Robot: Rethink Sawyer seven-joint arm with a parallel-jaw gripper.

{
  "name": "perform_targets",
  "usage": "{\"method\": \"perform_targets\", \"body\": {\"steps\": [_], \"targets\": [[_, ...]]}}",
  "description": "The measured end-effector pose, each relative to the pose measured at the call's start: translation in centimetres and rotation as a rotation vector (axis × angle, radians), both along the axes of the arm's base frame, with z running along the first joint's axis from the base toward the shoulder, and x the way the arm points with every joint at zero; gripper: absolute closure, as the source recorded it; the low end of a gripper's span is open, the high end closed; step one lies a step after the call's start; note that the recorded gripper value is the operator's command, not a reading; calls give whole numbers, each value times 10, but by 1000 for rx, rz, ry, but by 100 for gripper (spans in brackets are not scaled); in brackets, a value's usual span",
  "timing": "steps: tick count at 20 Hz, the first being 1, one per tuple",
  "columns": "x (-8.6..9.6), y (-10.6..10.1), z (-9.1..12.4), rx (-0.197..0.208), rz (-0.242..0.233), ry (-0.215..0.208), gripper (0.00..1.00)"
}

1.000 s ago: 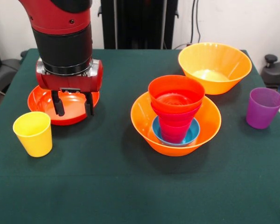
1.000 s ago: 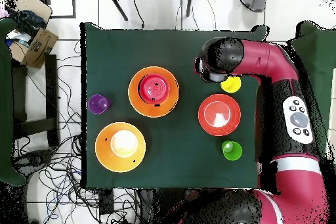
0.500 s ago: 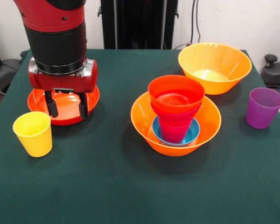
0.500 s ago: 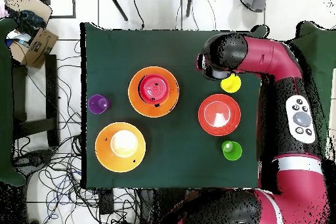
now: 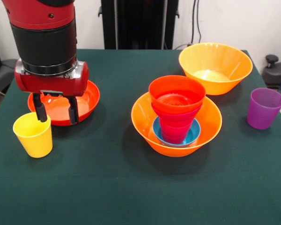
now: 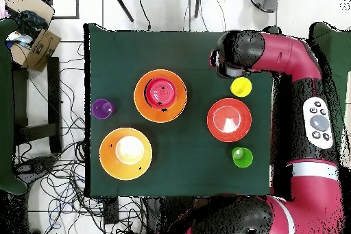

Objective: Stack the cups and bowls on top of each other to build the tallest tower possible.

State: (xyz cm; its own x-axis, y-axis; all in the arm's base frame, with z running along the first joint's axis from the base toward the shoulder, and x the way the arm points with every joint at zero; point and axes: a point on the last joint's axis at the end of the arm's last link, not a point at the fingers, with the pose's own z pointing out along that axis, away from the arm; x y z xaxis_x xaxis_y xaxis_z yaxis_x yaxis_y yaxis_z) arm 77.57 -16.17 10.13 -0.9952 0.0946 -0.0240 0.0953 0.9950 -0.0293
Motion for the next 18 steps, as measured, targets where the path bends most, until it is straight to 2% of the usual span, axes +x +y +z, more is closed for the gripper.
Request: {"method": "perform_targets", "body": {"steps": [18], "targets": [[-2,-21,1,-13,-20,-5,0]]}}
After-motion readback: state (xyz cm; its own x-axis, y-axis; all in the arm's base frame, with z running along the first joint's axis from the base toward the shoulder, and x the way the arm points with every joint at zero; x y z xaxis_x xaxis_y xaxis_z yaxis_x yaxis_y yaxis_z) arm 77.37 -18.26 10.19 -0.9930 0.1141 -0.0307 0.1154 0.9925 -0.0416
